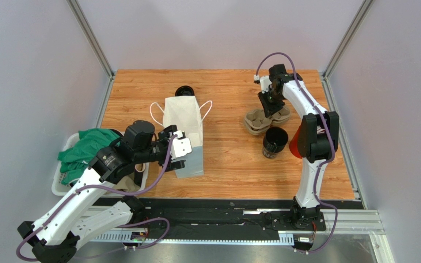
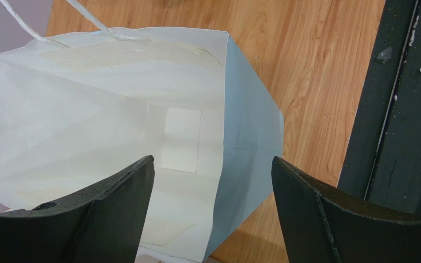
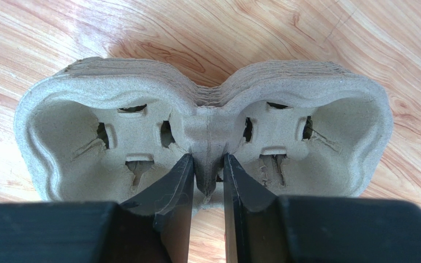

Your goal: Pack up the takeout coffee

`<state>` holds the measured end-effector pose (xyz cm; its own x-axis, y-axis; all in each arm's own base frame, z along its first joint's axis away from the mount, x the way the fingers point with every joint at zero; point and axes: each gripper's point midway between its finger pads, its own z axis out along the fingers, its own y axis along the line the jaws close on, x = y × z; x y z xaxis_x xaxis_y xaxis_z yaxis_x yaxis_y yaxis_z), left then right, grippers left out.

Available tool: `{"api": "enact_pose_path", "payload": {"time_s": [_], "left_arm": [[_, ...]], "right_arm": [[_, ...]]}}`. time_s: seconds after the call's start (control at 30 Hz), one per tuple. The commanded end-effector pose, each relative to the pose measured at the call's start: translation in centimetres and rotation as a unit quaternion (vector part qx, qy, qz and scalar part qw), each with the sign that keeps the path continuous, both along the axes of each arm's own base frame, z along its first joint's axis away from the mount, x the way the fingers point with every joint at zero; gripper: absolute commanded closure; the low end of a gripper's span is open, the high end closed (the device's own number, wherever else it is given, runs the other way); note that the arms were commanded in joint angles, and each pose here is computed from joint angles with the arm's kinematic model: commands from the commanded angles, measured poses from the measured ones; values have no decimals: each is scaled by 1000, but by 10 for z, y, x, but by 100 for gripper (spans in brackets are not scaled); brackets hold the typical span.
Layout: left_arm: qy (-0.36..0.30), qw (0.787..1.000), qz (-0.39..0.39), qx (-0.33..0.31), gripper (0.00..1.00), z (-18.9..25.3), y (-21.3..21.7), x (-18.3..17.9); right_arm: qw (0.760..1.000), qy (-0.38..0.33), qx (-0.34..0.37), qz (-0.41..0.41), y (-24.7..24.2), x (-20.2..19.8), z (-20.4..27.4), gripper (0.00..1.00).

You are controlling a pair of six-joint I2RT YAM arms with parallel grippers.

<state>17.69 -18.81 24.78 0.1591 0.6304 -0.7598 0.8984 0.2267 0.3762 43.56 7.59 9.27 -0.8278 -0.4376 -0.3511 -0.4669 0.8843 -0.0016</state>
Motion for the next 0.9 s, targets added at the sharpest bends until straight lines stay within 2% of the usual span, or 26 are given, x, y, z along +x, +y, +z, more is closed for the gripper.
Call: {"api": "enact_pose_path", "payload": {"time_s": [0.0, 0.23, 0.53, 0.87], "left_arm": [[-9, 1000, 6, -14, 13, 3, -2, 2], [-11, 1000, 7, -15, 13, 3, -2, 3], [-9, 1000, 8, -13, 13, 0, -3, 5], [-11, 1000, 16, -10, 13, 0, -3, 9]], "right_arm": [[999, -40, 23, 7, 9, 6, 31, 75], [997, -72, 41, 11, 15, 6, 63, 76], [995, -94, 42, 6, 14, 8, 78, 75], [992, -118, 37, 24, 53, -13, 86, 74]]}}
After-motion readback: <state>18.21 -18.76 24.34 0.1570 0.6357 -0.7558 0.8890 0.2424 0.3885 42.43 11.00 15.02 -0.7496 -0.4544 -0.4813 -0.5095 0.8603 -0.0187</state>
